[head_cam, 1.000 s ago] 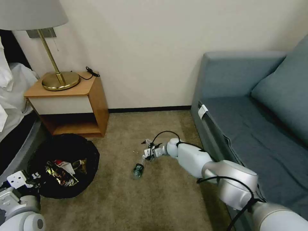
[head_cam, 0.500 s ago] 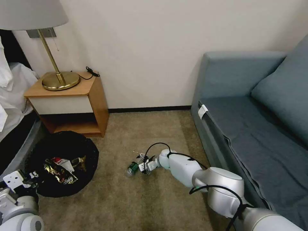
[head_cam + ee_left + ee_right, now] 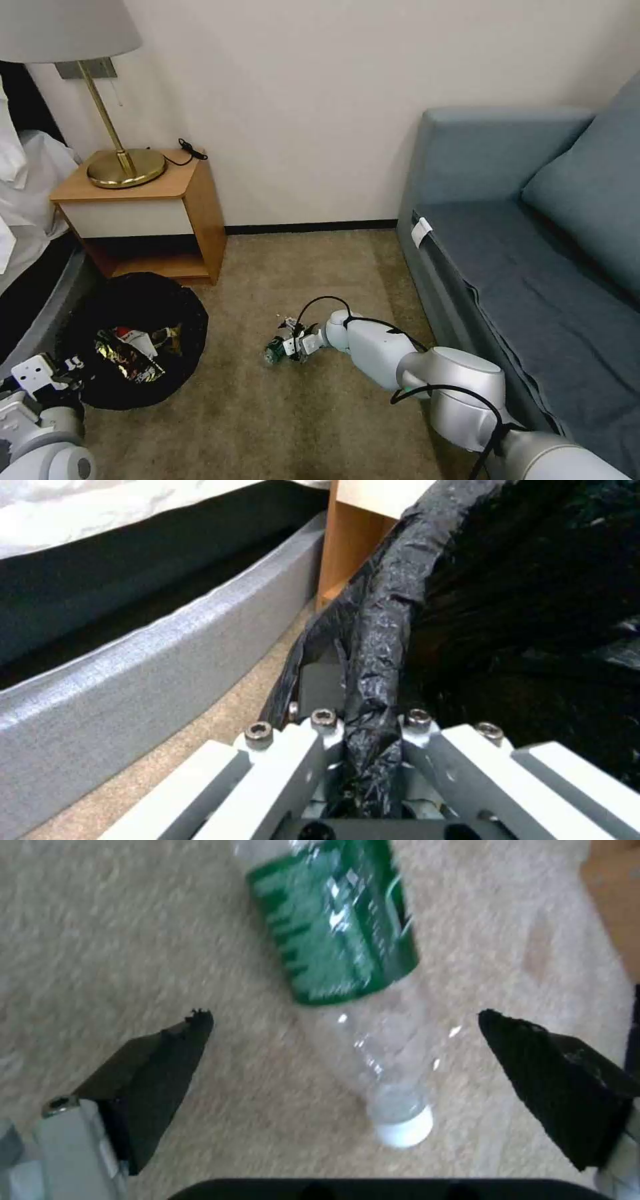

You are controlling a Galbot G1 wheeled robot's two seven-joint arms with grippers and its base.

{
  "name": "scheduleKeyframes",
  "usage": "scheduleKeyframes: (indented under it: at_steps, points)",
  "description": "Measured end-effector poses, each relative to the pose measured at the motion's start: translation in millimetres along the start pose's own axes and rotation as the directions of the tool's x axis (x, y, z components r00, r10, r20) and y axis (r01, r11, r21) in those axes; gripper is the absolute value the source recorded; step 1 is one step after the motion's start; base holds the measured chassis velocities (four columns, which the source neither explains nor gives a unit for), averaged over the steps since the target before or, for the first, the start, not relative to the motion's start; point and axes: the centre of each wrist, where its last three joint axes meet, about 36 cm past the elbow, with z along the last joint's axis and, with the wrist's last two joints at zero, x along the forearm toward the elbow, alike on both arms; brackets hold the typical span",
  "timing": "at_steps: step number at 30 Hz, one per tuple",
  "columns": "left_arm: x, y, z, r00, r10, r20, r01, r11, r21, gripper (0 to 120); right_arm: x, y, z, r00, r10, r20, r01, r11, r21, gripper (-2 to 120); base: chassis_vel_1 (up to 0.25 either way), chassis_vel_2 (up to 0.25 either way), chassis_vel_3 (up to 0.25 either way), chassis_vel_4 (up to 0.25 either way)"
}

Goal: Pick up the trash bin, then pick up the garbage on the floor and place it into the trash bin.

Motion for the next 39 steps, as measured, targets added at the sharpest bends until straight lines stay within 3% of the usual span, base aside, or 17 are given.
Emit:
scheduleKeyframes:
  at_steps: [10, 19, 39]
  points:
    - [2.1, -2.6, 1.0, 1.000, 0.003, 0.002, -0.003, 1.000, 0.001, 2, 3, 1, 8, 0.999, -0.010, -0.050, 0.009, 1.000, -0.020, 100, 0.000, 0.000, 0.000, 0.000]
    - [3.0, -4.0, 0.1, 1.000, 0.007, 0.006, -0.007, 1.000, -0.001, 2, 1, 3, 4, 0.994, 0.094, -0.053, -0.098, 0.991, -0.086, 100, 0.000, 0.000, 0.000, 0.000]
    - [11.6, -3.8, -5.4, 0.999, 0.013, 0.029, -0.013, 1.000, -0.018, 2, -9, 24, -7, 0.997, 0.066, -0.046, -0.070, 0.993, -0.099, 100, 0.000, 0.000, 0.000, 0.000]
